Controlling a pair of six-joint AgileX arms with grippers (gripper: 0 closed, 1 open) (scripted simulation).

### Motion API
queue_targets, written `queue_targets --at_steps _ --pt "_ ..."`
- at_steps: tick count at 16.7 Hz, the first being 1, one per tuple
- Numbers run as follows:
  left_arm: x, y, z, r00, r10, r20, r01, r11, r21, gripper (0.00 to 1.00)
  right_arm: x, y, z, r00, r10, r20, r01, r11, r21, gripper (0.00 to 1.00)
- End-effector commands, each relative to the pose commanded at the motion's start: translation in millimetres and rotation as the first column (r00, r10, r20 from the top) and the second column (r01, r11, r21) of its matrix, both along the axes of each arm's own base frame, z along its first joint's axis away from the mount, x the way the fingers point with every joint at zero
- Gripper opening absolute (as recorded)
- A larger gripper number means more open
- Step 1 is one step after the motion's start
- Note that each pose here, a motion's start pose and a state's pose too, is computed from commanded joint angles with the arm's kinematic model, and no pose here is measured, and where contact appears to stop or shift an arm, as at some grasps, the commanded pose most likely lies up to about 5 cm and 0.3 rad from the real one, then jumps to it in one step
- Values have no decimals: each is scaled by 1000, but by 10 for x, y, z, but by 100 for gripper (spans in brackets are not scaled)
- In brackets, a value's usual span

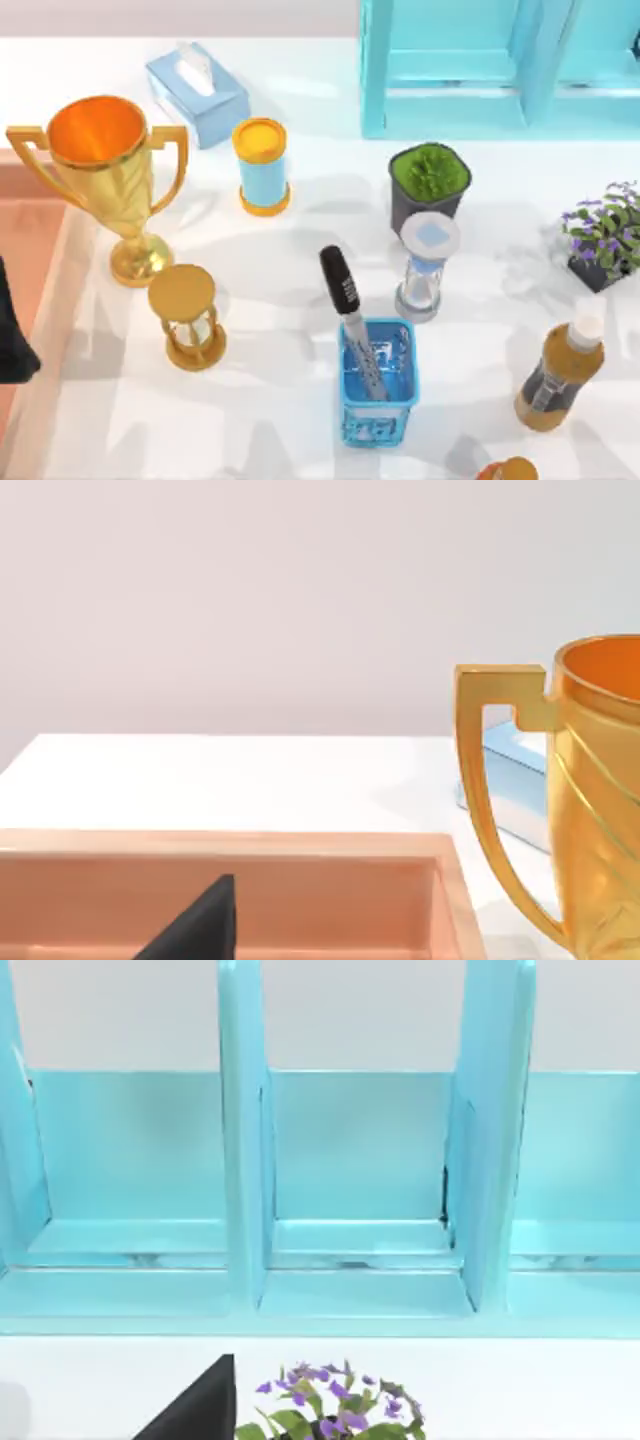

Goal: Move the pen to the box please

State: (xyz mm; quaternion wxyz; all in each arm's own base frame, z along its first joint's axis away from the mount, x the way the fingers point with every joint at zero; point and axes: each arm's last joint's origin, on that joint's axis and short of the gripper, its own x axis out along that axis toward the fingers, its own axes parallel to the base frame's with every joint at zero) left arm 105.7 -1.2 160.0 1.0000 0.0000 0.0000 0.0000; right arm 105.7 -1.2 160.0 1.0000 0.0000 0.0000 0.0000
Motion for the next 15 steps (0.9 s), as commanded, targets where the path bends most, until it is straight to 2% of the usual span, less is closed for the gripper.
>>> queue_targets --at_steps 4,8,11,15 --pt "17 -34 9 1000 -28 -2 27 999 -18 100 0 0 0 1000 0 0 0 1000 0 100" --pt "95 -228 48 985 -175 1 174 978 -112 100 0 0 0 1000 0 0 0 1000 0 100" --pt "161 -457 44 947 -321 -10 312 927 -210 100 0 0 0 1000 0 0 0 1000 0 100" --pt "201 -813 -77 863 -501 -64 448 819 -358 100 0 0 0 1000 0 0 0 1000 0 100"
